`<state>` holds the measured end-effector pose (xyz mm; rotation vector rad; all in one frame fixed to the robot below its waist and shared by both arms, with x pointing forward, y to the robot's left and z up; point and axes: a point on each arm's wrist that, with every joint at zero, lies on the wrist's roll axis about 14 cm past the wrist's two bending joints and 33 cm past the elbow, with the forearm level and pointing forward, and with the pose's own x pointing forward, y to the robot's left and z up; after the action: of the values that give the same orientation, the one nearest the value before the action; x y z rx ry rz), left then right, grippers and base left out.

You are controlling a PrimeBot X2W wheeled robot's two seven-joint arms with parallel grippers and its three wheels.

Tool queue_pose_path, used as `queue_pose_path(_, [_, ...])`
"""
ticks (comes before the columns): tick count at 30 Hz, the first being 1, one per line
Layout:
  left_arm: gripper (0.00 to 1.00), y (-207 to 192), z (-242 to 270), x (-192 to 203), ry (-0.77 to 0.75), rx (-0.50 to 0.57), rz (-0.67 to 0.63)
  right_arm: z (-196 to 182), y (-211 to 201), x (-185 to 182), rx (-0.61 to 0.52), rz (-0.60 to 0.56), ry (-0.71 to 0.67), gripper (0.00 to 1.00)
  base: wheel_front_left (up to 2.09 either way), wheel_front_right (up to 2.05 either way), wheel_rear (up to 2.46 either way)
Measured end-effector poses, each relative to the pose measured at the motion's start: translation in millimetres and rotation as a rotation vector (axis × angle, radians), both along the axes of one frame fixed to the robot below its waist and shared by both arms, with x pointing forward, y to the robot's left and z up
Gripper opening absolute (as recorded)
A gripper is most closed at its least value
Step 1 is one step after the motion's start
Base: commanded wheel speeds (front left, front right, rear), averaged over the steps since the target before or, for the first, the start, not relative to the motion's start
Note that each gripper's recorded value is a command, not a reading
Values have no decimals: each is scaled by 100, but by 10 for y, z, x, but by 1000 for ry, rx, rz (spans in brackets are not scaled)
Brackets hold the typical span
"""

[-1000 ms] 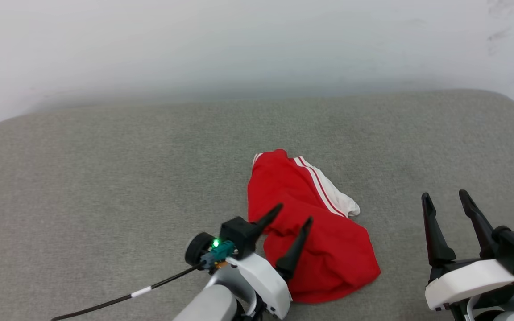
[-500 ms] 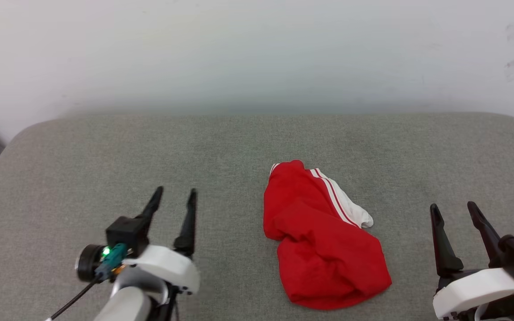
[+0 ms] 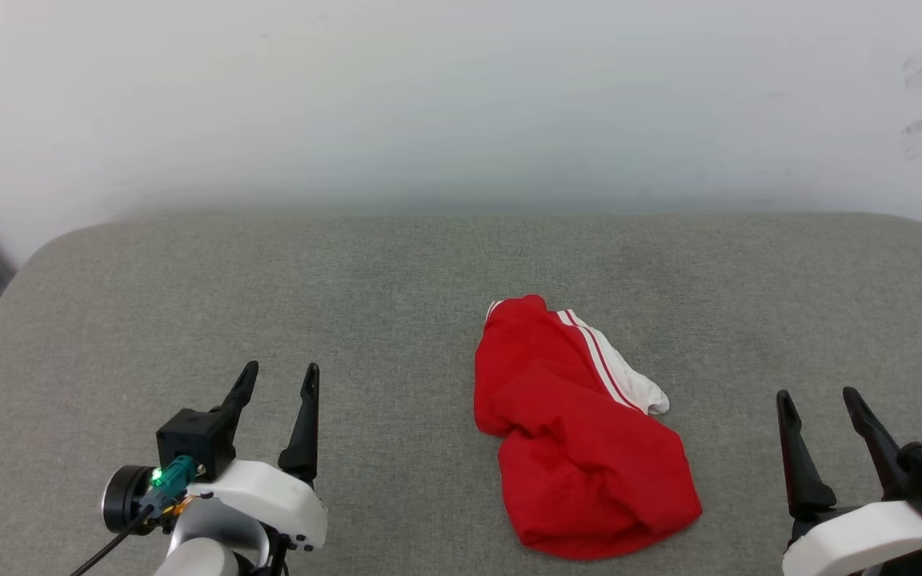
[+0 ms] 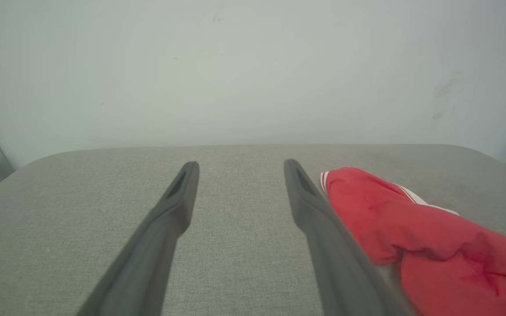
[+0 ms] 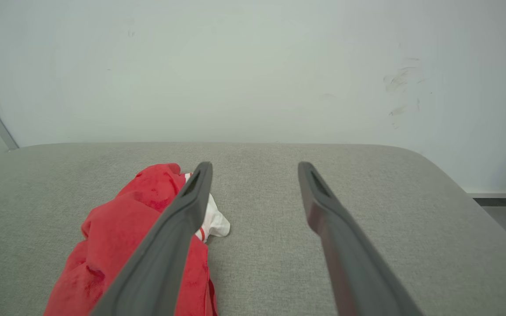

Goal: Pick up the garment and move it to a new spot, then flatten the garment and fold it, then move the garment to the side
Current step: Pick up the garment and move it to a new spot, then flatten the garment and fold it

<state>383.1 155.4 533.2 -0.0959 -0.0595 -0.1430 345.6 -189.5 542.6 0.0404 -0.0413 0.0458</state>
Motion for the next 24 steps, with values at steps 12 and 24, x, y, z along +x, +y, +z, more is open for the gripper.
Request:
queue_pose_path(12, [100, 13, 38, 18, -11, -8, 9, -311, -252, 24, 70, -70, 139, 100, 0, 0, 0])
queue_pose_path(24, [100, -46, 45, 133, -26, -17, -1, -1034, -36, 584, 122, 7, 647, 100, 0, 0, 0])
